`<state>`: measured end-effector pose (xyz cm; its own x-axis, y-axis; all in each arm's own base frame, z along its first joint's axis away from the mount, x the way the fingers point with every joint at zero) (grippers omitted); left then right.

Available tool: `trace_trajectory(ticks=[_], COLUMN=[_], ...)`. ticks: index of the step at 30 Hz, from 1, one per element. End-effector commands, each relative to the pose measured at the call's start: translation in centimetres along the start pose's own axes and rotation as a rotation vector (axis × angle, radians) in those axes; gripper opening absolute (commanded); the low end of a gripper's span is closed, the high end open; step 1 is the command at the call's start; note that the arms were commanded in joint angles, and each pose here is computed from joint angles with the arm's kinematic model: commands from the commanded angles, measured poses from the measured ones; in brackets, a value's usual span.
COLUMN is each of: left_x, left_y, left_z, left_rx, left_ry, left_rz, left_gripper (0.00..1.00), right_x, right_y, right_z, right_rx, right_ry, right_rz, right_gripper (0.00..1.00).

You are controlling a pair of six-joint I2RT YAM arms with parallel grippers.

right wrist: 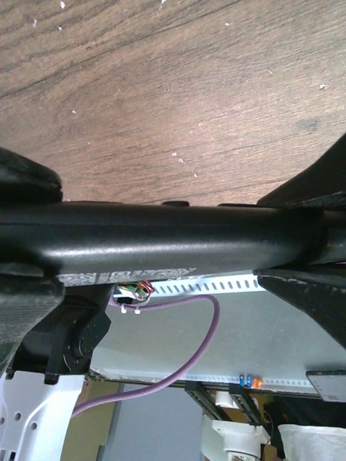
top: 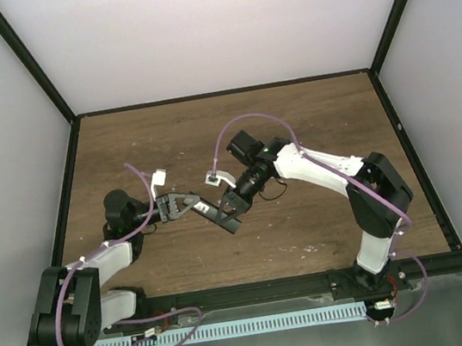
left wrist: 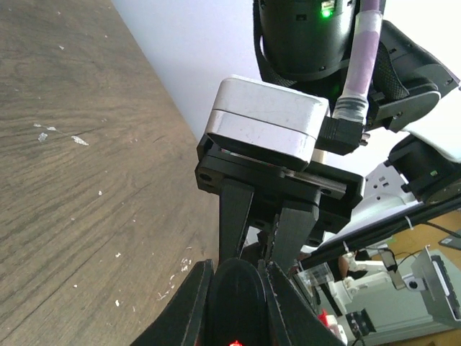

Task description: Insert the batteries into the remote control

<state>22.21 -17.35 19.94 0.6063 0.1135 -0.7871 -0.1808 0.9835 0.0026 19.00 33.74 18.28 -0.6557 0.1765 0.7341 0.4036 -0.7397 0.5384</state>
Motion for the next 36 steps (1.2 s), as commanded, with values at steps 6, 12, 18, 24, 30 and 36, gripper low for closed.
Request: trace_trajectory(ticks=[6,12,18,24,30,36], left_x=[0.3,0.4,2.1,3.5,3.0,2.5], left_y=[0.0,0.1,0.8,4.4,7.4,8.3], left_z=[0.1,0.2,0.5,1.7,2.3,2.7], left_rx=[-0.002,-0.022,-0.090,-0.260,-0.305,-0.323], left_ry=[-0.009,-0.017,-0.008,-0.018,-0.083,-0.066], left_rz=[0.018,0.043,0.192,0.465,0.703,0.775], left_gripper=[0.08,0.61,0.73,0.73,0.74,0.79], right_x=[1.6,0.8,-1.5,-7.0,-13.5,-16.5], right_y=[0.4,0.3,0.1,0.8,4.6,5.6], right_z=[1.7,1.6,1.0,-0.1,-1.4,-2.4], right_rx=[-0.030,-0.031,-0.020,-0.018,-0.062,-0.036], right_ry=[0.067,0.050,-0.005,-0.140,-0.315,-0.379], right_rz=[0.039,-0.012,-0.137,-0.457,-0.968,-1.179], right_gripper=[0.01,0.01,0.01,0.01,0.01,0.01])
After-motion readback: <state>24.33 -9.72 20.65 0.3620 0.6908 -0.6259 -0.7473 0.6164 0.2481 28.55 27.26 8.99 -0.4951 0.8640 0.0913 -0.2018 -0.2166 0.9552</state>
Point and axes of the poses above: each gripper's point midway between its finger pads, its own y axis back along the fingers, its own x axis along the line the jaws close on, z = x × y, the point moved 3 cm from there along y, back along the fingers, and after that the axes turned 7 degrees about -y, right-handed, at the moved point
